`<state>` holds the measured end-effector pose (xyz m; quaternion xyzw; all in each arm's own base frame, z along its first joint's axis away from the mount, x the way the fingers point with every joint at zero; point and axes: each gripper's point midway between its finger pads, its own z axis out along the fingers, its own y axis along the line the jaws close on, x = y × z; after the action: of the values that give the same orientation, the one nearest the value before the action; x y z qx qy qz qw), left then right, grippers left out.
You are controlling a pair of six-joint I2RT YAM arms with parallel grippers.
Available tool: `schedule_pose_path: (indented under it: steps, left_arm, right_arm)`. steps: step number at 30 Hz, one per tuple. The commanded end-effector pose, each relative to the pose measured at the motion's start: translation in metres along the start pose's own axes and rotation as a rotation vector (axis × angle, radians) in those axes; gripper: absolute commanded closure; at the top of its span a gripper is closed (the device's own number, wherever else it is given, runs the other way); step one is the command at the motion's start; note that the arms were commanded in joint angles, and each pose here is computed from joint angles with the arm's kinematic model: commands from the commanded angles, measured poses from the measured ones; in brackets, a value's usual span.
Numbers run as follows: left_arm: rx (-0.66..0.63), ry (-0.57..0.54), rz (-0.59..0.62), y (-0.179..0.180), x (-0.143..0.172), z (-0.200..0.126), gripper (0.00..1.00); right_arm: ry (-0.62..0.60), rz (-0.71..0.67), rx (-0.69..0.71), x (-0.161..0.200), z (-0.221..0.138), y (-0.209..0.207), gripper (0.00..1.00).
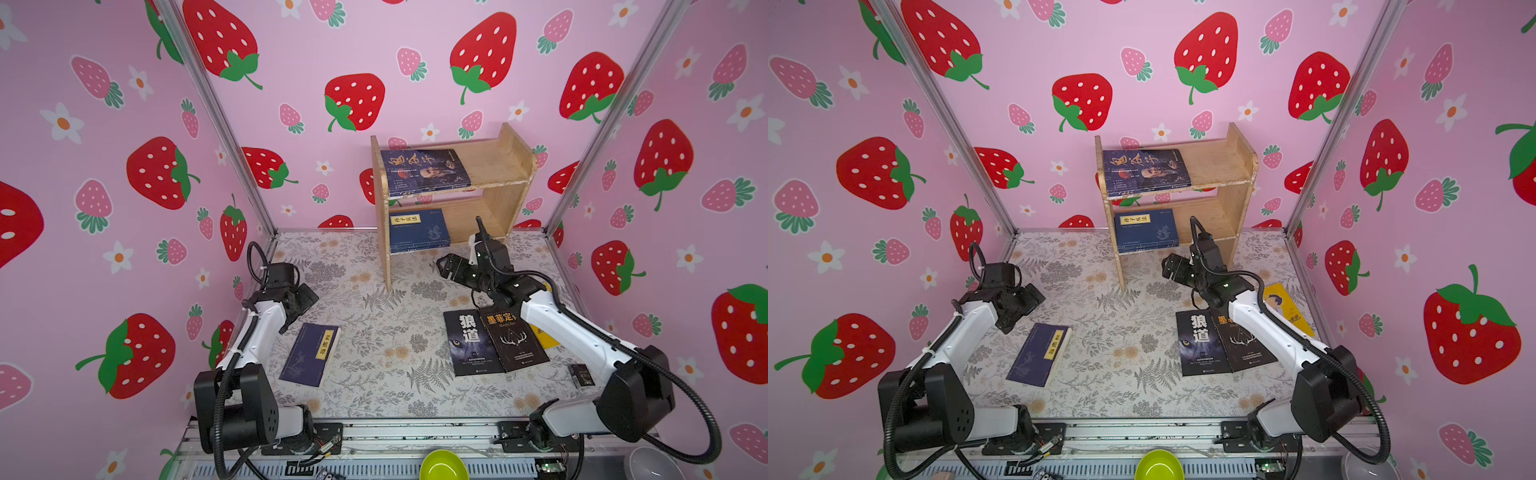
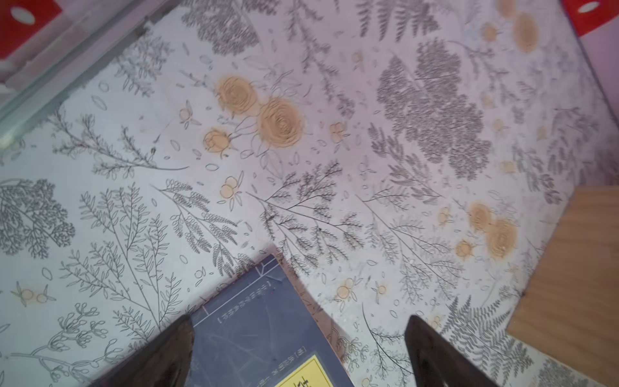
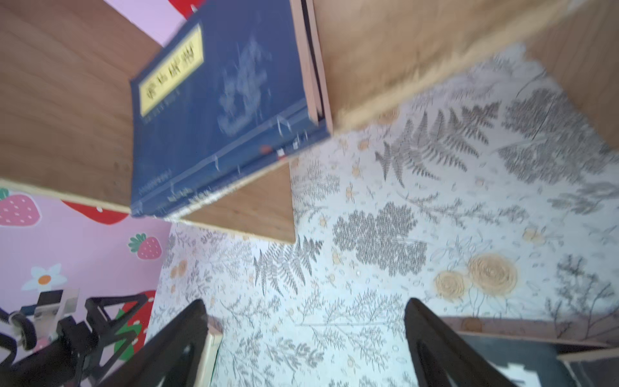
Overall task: Stacking books/files
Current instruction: Rotate the book at the bottom-left of the table.
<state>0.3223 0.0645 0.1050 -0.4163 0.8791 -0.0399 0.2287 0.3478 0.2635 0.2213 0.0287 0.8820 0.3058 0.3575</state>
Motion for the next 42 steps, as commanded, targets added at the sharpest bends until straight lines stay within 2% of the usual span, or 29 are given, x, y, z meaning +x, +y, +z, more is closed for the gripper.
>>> schedule_pose_path:
  steps: [1,5,12,17,22,27,31,34,38,42]
  left_arm:
    - [-0.011,0.046,-0.119,0.011,0.001,0.017,0.01]
    - [-0.065,0.051,-0.167,0.031,0.007,0.031,0.01]
    - [-0.052,0.118,-0.281,0.058,0.021,0.057,0.01]
    - [-0.012,0.161,-0.346,0.059,0.043,0.064,0.01]
    - [0.068,0.245,-0.408,0.047,0.079,0.068,0.01]
    - [0.128,0.300,-0.327,0.000,0.120,0.054,0.01]
    - [0.217,0.322,-0.319,-0.051,0.150,0.040,0.01]
    - [0.243,0.287,-0.266,-0.073,0.149,0.027,0.01]
    - [0.168,0.181,-0.140,-0.066,0.123,0.005,0.01]
    - [0.069,0.117,-0.064,-0.033,0.109,-0.017,0.01]
  right_arm:
    - [0.033,0.030,-0.023,0.019,0.003,0.005,0.06]
    - [0.042,0.047,-0.049,0.029,0.005,0.006,0.06]
    - [0.056,0.042,-0.031,0.037,0.004,-0.001,0.06]
    - [0.064,0.038,-0.016,0.040,0.005,-0.005,0.06]
    - [0.077,0.033,-0.025,0.042,0.008,-0.004,0.05]
    - [0.102,0.030,-0.032,0.048,0.013,-0.004,0.05]
    - [0.148,0.033,-0.035,0.059,0.018,-0.006,0.05]
    - [0.196,0.025,-0.041,0.070,0.021,-0.008,0.06]
    - [0.284,-0.018,-0.074,0.090,0.026,-0.007,0.07]
    - [0.348,-0.084,-0.077,0.108,0.029,-0.011,0.07]
